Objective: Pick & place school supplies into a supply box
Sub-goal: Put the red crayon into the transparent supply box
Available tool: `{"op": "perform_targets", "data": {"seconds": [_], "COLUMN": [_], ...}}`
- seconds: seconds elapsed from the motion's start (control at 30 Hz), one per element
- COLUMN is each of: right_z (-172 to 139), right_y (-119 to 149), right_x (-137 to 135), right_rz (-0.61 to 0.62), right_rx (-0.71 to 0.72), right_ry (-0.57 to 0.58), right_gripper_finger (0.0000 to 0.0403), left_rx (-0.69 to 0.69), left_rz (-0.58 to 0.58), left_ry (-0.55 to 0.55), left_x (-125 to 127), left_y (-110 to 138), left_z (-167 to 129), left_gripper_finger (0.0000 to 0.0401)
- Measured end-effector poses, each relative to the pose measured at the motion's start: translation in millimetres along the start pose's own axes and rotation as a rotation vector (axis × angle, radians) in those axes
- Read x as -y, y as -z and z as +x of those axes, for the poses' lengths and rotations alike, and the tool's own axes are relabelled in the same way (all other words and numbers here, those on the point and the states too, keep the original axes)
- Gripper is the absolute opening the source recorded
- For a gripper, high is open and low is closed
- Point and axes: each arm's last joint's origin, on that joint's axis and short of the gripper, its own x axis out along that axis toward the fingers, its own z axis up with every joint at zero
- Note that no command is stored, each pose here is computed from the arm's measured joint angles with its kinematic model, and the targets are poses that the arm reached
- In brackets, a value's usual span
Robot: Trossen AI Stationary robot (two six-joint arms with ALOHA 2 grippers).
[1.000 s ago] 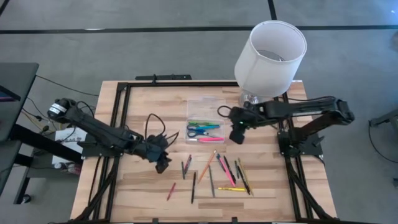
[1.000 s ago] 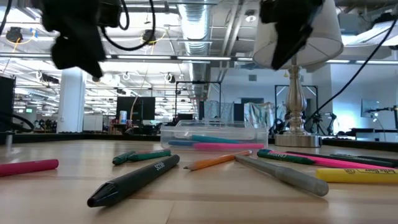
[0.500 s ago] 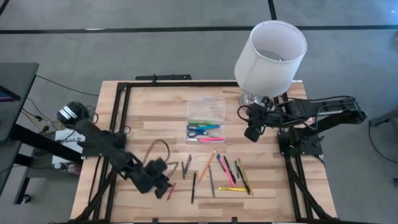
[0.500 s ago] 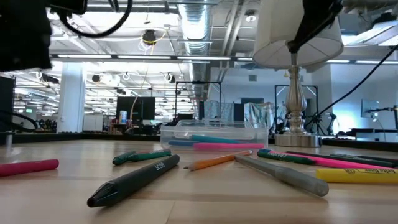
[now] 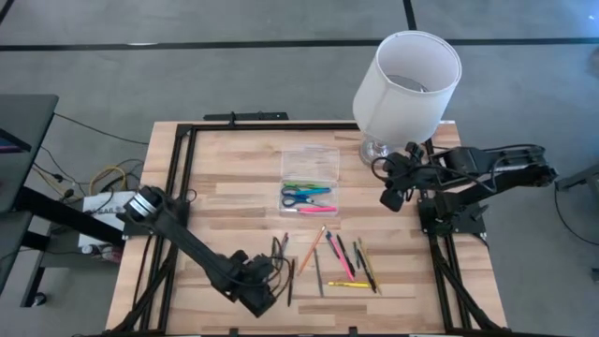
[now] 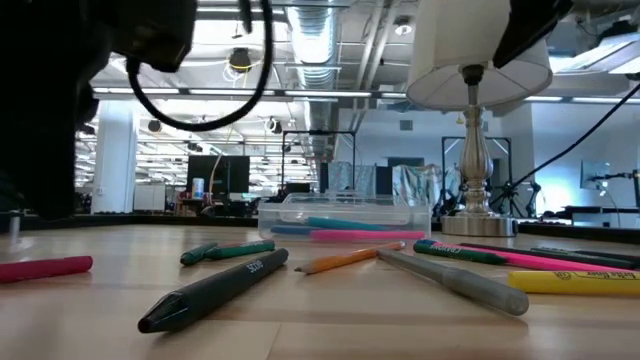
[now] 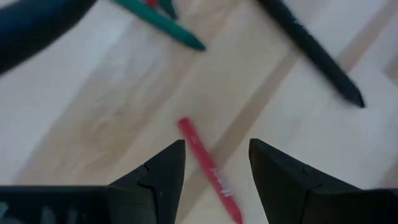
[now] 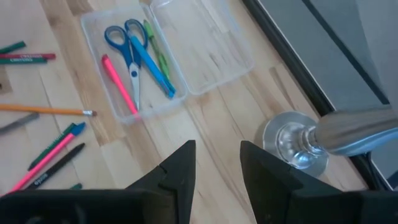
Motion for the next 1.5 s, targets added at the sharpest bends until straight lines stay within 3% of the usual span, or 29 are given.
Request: {"op": "perform_targets", "data": {"seconds": [0.37,0.93,1.13,1.3,1.5], "right_z": [0,0,0,0,0], "right_y": [0,0,0,0,0], "right_x": [0,0,0,0,0], "right_rz": [0.001,0.011,0.011,0.005,0.004], "right_rx": [0.001,0.007,0.007,0.007,0.006], "right_ry": [-0.002,-0.006,-0.006,-0.006,-0.006], "right_gripper_finger": [0.0119,0.0119,0.0119,0.0119,0.0119], "left_rx": [-0.138,-0.163,-0.164,-0.174,-0.179], "left_rz": [-0.101,-0.181,-0.024,0.171,0.252], "left_ry": [-0.033,-0.02,-0.03,-0.041,-0.053], "left_x": [-4,-12,-14,-17,-19], "left_y": [4,6,6,7,5], "left_z": [10,20,20,21,21], "left_gripper_finger": [0.0174,0.0173,0.0151,0.0092,0.0022]}}
